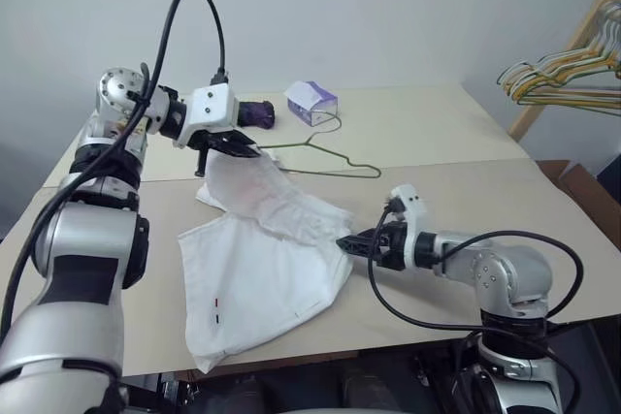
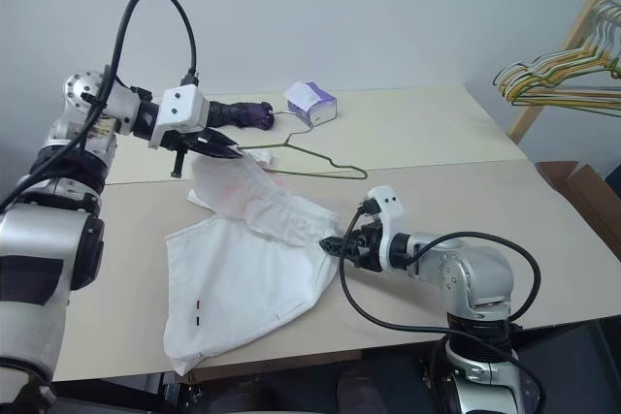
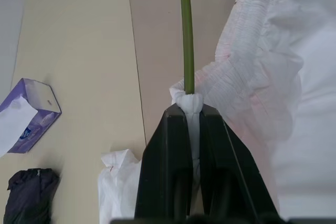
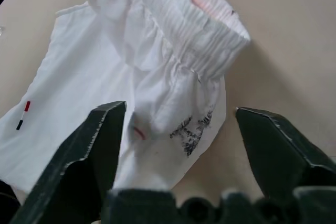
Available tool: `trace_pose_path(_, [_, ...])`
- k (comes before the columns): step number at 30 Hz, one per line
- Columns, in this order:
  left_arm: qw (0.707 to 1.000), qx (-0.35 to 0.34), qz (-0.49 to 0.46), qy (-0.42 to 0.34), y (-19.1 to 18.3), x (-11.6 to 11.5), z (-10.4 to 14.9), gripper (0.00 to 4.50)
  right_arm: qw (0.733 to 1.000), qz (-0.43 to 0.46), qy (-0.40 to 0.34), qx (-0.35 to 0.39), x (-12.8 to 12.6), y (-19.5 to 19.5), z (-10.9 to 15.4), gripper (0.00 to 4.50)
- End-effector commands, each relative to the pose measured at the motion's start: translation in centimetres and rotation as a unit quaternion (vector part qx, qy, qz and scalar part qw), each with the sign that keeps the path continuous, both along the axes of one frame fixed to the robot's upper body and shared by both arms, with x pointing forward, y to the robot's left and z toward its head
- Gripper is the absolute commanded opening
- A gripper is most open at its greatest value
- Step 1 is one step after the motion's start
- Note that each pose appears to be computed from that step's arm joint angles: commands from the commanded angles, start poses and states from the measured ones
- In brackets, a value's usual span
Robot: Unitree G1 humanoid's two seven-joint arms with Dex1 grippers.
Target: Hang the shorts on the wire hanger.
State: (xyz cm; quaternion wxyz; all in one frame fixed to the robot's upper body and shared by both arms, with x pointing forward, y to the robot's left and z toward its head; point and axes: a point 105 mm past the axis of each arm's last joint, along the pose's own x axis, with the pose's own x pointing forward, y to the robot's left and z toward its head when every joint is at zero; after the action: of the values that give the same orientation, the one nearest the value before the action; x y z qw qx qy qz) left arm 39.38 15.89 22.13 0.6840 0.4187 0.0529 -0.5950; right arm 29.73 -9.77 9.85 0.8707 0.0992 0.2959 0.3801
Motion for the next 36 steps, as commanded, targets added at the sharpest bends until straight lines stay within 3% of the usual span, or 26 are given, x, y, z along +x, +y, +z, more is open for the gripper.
trace_pose_path(1, [0.999,-0.011,-0.006,-0.034,0.0,0.0,2.0,0.00,0.999,-0.001,-0.038,-0.004,0.6,0.8,0.8,2.49])
trace_pose_path(8, [0.999,-0.017,-0.005,-0.028,0.3,-0.2,1.9,0.00,0.999,-0.008,-0.040,-0.013,0.9,1.2,-0.1,0.10])
trace_pose_path(15, [1.000,-0.013,-0.013,-0.007,1.5,-1.2,1.9,0.00,0.982,-0.088,-0.088,-0.142,3.2,-3.2,-2.1,0.04])
trace_pose_path(24, [1.000,-0.012,-0.007,0.018,2.3,-1.9,1.0,0.00,0.956,-0.145,-0.144,-0.208,5.2,-7.4,-0.8,0.04])
trace_pose_path(36, [0.999,-0.001,0.005,0.037,2.6,-1.7,0.1,0.00,0.928,-0.164,-0.211,-0.260,5.4,-8.8,0.5,0.04])
